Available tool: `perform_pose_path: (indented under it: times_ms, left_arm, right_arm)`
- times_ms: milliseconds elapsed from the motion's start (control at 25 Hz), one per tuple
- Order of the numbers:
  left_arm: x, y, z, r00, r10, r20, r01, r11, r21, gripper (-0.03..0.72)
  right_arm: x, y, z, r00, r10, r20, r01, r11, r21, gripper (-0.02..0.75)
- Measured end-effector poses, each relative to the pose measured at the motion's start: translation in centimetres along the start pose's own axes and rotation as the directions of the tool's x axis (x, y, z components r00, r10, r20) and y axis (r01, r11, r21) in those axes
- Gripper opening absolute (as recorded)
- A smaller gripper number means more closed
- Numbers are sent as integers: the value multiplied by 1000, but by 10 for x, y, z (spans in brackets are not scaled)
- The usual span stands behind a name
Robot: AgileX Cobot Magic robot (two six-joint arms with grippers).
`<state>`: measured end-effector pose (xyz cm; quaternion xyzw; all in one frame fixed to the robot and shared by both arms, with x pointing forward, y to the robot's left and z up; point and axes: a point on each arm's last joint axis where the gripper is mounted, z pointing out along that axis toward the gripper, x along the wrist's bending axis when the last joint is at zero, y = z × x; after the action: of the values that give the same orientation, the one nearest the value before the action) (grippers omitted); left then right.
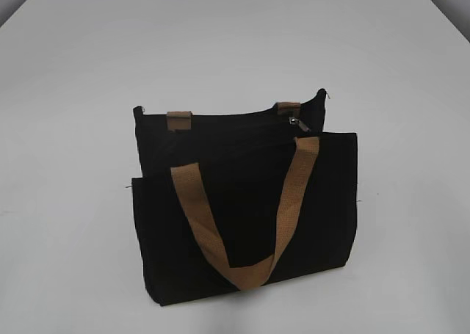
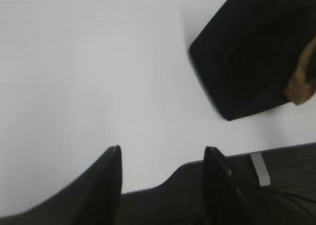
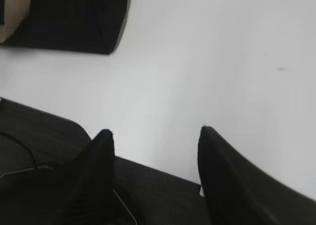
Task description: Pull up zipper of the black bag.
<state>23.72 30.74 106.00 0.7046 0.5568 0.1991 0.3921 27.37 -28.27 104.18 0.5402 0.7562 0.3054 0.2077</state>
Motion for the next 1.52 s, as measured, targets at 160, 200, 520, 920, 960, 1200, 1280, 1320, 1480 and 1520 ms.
perform_pose_path:
  times_ms: [160, 200, 520, 920, 960, 1200, 1280, 1320, 1480, 1520]
  left_arm:
    - [0, -11, -11, 991, 126, 49, -122, 989, -82, 398]
    - [-1, -10, -10, 989, 142, 51, -138, 987, -78, 398]
    - [-4, -1, 1, 984, 170, 60, -157, 973, -171, 398]
    - [-4, 0, 1, 983, 173, 55, -160, 970, -183, 398]
    - [-4, 0, 1, 983, 173, 55, -160, 970, -183, 398]
    - [-4, 0, 1, 985, 169, 47, -157, 970, -183, 398]
    - [-4, 0, 1, 990, 143, 15, -138, 973, -185, 398]
    - [-4, 0, 1, 993, 120, -23, -122, 975, -187, 398]
    - [-5, -1, 0, 982, -13, -188, -27, 978, -209, 398]
    - [-5, -1, 0, 974, -43, -223, -7, 976, -217, 398]
  right_arm:
    - [2, -10, -13, 1000, -15, 6, 15, 994, -112, 422]
    - [2, -11, -15, 1000, -19, 9, 20, 992, -127, 422]
    - [2, -11, -15, 999, -31, 10, 32, 992, -125, 422]
    - [2, -10, -14, 999, -31, 9, 32, 993, -117, 422]
    - [2, -10, -14, 999, -32, 9, 33, 993, -117, 422]
    - [2, -10, -14, 999, -30, 12, 31, 993, -117, 422]
    - [1, -11, -14, 1000, -11, 29, 14, 993, -121, 422]
    - [1, -11, -15, 999, 7, 47, -1, 992, -129, 422]
    - [2, -19, -23, 988, 83, 131, -54, 976, -210, 422]
    - [2, -21, -25, 985, 94, 145, -58, 971, -234, 422]
